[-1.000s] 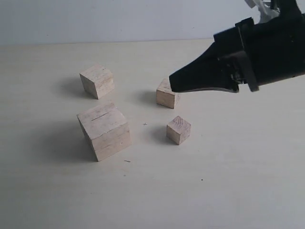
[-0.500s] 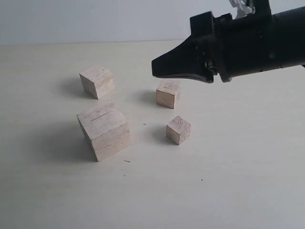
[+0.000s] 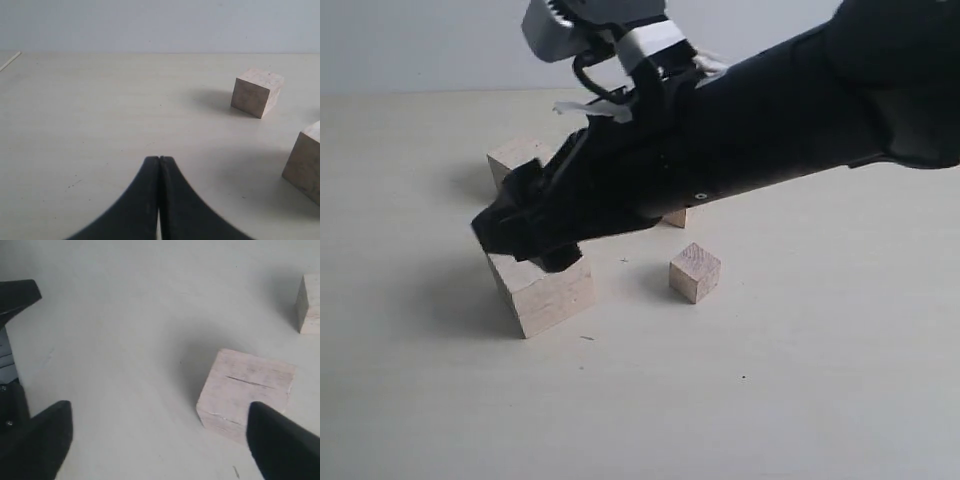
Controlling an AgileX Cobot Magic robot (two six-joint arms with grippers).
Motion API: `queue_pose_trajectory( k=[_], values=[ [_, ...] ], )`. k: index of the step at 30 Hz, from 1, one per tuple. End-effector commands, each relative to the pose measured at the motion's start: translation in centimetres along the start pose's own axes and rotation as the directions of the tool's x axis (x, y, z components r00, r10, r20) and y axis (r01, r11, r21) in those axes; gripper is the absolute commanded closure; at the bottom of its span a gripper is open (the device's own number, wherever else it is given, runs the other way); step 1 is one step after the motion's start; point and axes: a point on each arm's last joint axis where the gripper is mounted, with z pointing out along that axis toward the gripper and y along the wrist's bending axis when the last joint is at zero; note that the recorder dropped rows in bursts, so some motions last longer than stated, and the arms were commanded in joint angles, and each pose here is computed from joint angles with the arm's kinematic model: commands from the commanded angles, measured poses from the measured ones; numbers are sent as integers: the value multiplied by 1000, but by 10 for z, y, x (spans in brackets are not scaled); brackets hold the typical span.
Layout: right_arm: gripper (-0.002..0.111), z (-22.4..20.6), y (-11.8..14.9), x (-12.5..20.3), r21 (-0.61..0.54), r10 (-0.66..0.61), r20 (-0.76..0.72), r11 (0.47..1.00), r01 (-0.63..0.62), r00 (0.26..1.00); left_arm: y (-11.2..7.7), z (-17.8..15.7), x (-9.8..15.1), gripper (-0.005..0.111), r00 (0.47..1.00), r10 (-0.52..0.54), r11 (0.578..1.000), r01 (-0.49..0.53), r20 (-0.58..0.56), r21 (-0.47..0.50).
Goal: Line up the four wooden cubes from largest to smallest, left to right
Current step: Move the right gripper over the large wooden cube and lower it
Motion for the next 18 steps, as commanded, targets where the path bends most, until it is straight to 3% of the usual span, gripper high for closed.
queue_pose_trajectory(
  k=[1,10,18],
  values=[
    [4,24,-15,3,66,-4,-17,998,5,1000,0,0,0,107,1000,5,1000,-5,10,-4],
    [4,69,-32,-31,111,62,21,992,-64,998,0,0,0,107,1000,5,1000,-5,12,-5],
    [7,92,-52,-23,243,121,-127,966,-87,984,0,0,0,107,1000,5,1000,-5,12,-5]
  ],
)
